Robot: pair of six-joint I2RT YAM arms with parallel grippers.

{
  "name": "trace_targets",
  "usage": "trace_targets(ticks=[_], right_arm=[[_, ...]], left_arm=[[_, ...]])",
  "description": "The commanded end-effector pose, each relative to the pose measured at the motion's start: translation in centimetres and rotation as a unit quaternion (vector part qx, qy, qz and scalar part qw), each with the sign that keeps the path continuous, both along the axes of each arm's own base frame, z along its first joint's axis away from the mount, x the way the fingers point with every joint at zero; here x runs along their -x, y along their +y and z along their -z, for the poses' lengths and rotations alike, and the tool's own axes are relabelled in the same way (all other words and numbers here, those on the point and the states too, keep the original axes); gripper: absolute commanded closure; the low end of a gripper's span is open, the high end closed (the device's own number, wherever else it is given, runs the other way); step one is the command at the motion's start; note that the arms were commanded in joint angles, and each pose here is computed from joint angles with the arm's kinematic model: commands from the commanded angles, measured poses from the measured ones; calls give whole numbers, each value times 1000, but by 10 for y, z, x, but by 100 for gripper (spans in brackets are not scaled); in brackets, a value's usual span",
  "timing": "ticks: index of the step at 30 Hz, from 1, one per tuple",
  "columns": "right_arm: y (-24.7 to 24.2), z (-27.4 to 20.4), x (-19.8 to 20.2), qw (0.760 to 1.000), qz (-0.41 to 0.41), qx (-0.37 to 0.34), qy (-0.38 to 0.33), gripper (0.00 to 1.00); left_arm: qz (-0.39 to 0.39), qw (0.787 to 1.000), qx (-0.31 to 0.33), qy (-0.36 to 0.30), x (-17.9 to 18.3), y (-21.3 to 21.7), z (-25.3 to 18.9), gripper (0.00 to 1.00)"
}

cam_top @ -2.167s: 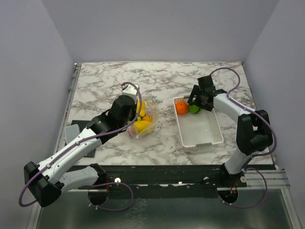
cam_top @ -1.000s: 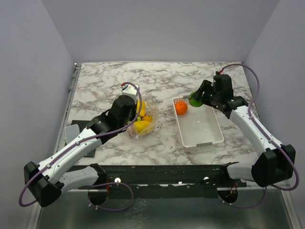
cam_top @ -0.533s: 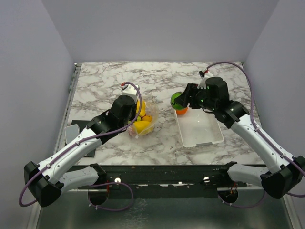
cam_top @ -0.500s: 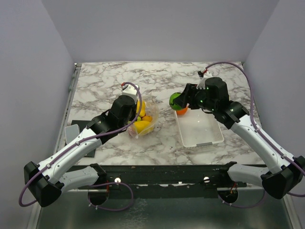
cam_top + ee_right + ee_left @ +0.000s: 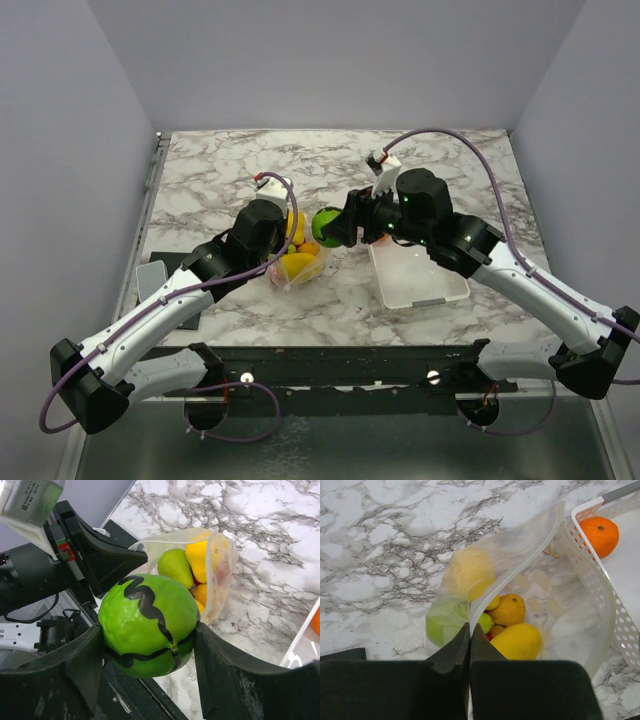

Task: Place the food in the zip-top bag and seal the zipper
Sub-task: Place the fake fruit in the zipper food storage bag.

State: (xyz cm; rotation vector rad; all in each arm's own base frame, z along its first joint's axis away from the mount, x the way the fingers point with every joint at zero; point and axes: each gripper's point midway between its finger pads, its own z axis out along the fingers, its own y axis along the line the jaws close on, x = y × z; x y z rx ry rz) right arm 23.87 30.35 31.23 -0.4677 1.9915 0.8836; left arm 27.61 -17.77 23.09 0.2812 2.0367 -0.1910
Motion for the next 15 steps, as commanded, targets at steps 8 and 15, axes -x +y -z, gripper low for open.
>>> trace_targets(ticks=[8,15], right_arm=[[39,19,-19,998,7,56,-21,93],[46,47,-38,994,39,105,-9,86]], left_arm=[[8,1000,12,-5,1,-2,-3,100],[9,1000,13,-5,2,-2,-4,100]])
